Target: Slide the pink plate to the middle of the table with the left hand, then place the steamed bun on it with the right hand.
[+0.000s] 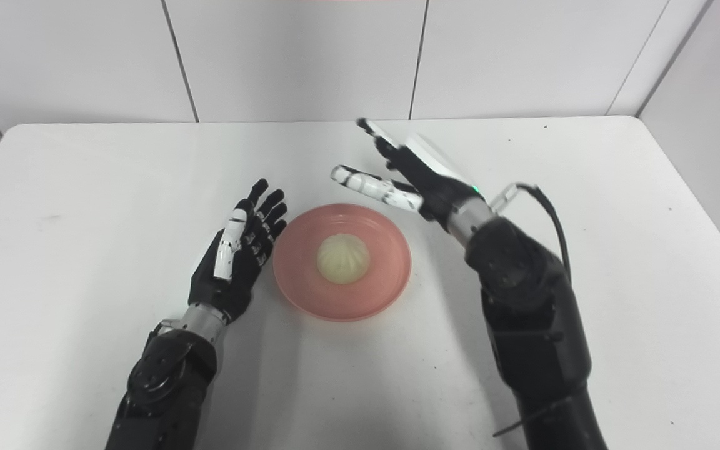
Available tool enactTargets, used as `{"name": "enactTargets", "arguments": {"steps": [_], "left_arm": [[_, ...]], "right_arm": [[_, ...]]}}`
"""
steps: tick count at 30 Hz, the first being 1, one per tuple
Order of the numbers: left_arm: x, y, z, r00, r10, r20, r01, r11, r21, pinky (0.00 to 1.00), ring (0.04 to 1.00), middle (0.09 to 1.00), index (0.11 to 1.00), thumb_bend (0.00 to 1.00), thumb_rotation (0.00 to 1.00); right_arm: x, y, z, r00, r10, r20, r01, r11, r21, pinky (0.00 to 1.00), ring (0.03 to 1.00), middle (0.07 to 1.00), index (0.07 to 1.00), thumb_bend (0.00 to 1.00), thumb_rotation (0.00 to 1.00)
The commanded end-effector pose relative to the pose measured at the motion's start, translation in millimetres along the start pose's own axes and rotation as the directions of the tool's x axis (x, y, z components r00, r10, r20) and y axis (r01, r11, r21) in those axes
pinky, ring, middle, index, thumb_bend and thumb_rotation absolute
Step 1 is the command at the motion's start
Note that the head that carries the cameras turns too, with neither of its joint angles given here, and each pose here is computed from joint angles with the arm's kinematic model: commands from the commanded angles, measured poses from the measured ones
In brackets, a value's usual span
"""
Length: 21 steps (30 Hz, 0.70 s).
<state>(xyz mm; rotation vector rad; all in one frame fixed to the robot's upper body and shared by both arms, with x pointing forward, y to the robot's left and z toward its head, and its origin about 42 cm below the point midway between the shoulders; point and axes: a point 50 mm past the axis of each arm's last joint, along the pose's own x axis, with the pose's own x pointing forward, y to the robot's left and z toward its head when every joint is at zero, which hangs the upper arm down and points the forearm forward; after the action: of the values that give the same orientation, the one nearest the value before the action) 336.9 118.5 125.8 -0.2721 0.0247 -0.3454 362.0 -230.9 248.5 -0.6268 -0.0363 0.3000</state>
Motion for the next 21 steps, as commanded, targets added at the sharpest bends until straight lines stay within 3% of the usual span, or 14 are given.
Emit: {"name": "enactTargets", "arguments": {"steps": [1, 5, 9, 15, 17, 21], "left_arm": [[-16.1, 10.4, -21.7, 0.993, 0.069, -0.095, -0.070, 0.997, -0.009, 1.00, 0.993, 0.978, 1.000, 0.36, 1.00], [-21.1, 11.4, -21.8, 0.994, 0.074, -0.081, -0.075, 0.997, 0.001, 1.00, 1.000, 0.995, 1.000, 0.37, 1.00], [-24.2, 13.9, -23.8, 0.994, 0.083, -0.072, -0.082, 0.997, 0.006, 1.00, 1.000, 1.000, 1.000, 0.39, 1.00], [-25.5, 16.1, -26.6, 0.995, 0.086, -0.049, -0.086, 0.996, 0.005, 1.00, 1.000, 1.000, 1.000, 0.41, 1.00], [-25.6, 15.9, -27.4, 0.995, 0.087, -0.045, -0.087, 0.996, 0.011, 1.00, 1.000, 1.000, 1.000, 0.40, 1.00], [-27.0, 15.2, -29.1, 0.995, 0.091, -0.036, -0.090, 0.996, 0.020, 1.00, 1.000, 1.000, 1.000, 0.39, 1.00]], "right_arm": [[0.3, -0.9, 4.3, 0.991, -0.090, 0.099, 0.080, 0.992, 0.101, 0.98, 0.999, 1.000, 1.000, 0.78, 1.00], [-7.4, 15.2, -16.6, 0.975, -0.208, 0.079, 0.186, 0.956, 0.228, 1.00, 1.000, 1.000, 1.000, 0.75, 1.00], [-9.0, 29.9, -37.3, 0.937, -0.332, 0.106, 0.287, 0.909, 0.302, 1.00, 1.000, 1.000, 1.000, 0.74, 1.00], [-9.7, 45.4, -57.6, 0.887, -0.439, 0.145, 0.355, 0.847, 0.396, 1.00, 1.000, 1.000, 1.000, 0.71, 1.00], [-9.3, 49.6, -63.1, 0.882, -0.447, 0.150, 0.352, 0.836, 0.422, 1.00, 1.000, 1.000, 1.000, 0.62, 1.00], [-11.3, 59.3, -67.1, 0.903, -0.405, 0.144, 0.293, 0.825, 0.483, 1.00, 1.000, 1.000, 1.000, 0.43, 1.00]]}}
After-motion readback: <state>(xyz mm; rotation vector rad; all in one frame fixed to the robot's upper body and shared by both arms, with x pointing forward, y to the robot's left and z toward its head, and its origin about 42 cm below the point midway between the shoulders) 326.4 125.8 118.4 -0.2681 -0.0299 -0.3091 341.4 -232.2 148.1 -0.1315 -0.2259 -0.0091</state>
